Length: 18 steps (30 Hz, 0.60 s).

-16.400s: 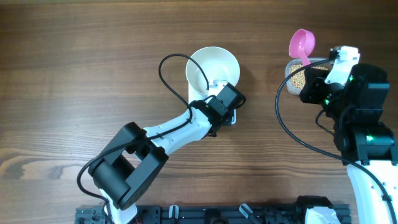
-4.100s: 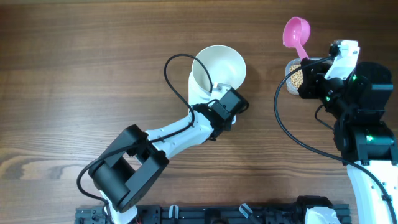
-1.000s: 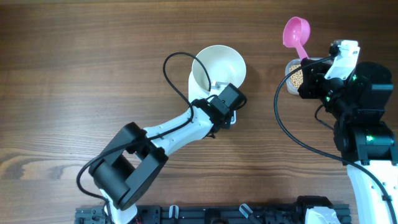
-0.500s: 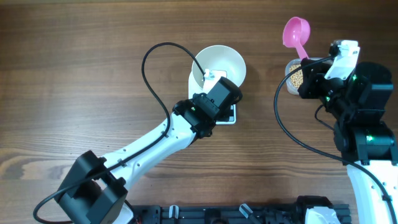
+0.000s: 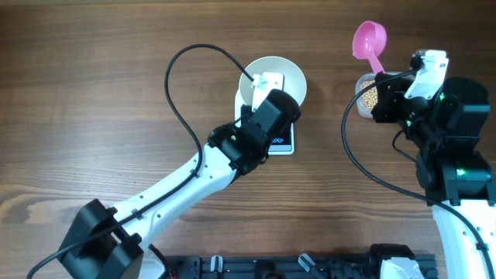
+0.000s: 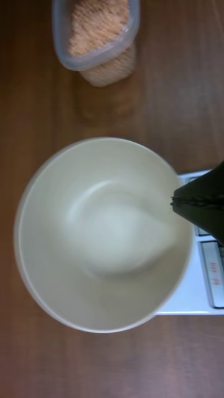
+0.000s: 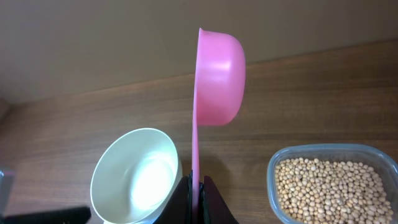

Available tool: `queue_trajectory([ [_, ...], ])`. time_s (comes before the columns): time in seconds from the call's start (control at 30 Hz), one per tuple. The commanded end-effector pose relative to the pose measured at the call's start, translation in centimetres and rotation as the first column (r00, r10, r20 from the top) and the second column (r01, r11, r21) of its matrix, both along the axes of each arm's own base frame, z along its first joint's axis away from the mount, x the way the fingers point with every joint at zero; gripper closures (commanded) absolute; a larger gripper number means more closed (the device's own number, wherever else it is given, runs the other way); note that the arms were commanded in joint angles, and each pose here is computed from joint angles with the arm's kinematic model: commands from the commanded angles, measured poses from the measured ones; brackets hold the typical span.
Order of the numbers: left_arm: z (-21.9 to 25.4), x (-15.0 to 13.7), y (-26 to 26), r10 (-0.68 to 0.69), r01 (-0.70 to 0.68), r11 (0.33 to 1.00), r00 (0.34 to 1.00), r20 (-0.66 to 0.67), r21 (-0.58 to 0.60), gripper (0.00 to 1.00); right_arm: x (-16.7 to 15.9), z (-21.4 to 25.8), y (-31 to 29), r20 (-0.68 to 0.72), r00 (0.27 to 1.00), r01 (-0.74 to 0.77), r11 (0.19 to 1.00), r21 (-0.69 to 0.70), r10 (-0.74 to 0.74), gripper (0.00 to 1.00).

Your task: Scoop item into bowl and weigh 150g on scale

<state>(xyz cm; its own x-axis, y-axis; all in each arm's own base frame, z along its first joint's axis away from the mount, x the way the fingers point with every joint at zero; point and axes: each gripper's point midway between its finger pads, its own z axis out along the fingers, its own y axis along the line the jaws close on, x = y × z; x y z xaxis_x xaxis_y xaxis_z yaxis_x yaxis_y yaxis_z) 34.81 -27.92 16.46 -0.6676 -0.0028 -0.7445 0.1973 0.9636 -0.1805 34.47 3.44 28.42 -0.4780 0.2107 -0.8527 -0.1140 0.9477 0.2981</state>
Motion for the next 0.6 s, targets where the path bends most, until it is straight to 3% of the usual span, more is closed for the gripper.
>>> queue_trajectory([
  [0.0,0.3,2.2,1.7,0.024,-0.026,0.999,0.998,0.051,0.044,0.96,0.2,0.9,0.2,0.028,0.999,-0.022,1.000,-0.009,0.022,0.95],
  [0.3,-1.1,6.1,3.8,-0.001,0.000,0.999,0.999,-0.042,-0.033,0.96,0.4,1.0,0.3,0.036,0.999,-0.025,1.000,0.003,0.025,0.96],
  [0.57,-3.5,7.3,3.2,-0.060,0.069,0.994,0.992,-0.109,0.086,0.96,0.8,0.9,0.5,0.030,0.999,-0.029,0.999,0.029,0.028,0.96],
])
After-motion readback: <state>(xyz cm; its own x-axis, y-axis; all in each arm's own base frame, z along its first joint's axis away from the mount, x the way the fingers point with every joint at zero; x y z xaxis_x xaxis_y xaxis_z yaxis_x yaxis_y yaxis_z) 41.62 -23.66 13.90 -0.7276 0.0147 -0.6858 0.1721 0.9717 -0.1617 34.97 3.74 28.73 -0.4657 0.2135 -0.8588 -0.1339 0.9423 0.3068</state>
